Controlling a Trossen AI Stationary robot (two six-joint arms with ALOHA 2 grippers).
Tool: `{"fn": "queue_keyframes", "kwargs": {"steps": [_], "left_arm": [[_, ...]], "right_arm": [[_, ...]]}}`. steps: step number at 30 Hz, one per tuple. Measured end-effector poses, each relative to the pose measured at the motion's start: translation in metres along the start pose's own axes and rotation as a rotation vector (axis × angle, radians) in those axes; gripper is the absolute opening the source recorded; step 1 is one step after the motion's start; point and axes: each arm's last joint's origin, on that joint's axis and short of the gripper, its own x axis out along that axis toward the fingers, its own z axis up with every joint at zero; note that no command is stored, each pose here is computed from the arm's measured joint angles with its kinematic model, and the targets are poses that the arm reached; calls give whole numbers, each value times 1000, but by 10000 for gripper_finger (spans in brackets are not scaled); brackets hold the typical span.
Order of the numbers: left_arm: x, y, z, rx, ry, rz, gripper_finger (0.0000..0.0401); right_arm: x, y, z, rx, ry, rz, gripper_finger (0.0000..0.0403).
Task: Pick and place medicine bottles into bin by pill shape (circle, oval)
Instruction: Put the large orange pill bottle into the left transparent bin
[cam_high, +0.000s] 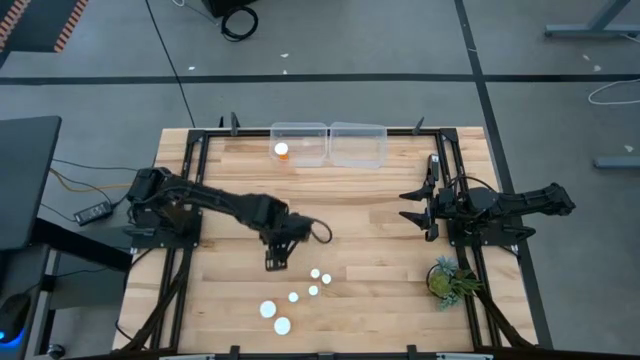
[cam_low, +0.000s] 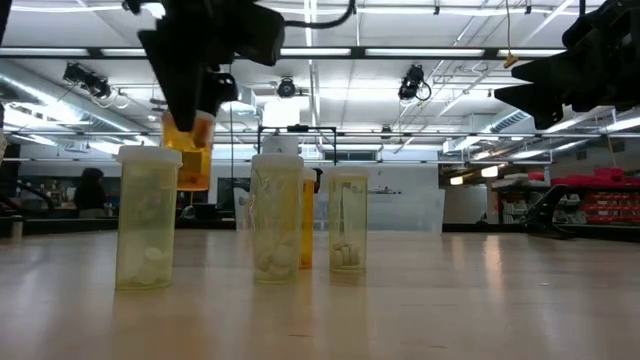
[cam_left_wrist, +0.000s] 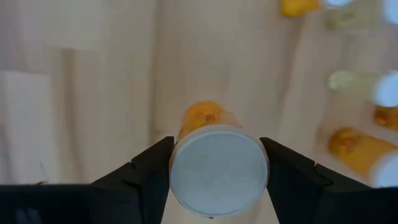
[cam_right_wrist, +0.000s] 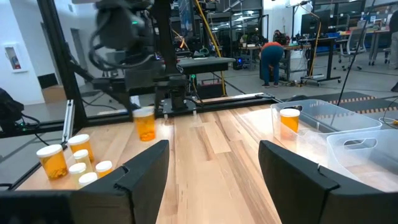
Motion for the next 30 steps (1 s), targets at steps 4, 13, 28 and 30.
{"fn": "queue_keyframes", "kwargs": {"steps": [4, 13, 28, 30], "left_arm": [[-1, 26, 7, 22, -24, 71, 225], [-6, 82, 23, 90, -126, 287, 226], [-21, 154, 43, 91, -325, 487, 229], [-23, 162, 44, 81, -349, 509, 229]], "right_arm": [[0, 0, 0, 0, 0, 0, 255], [0, 0, 0, 0, 0, 0, 255], [0, 0, 0, 0, 0, 0, 255], [0, 0, 0, 0, 0, 0, 255]]}}
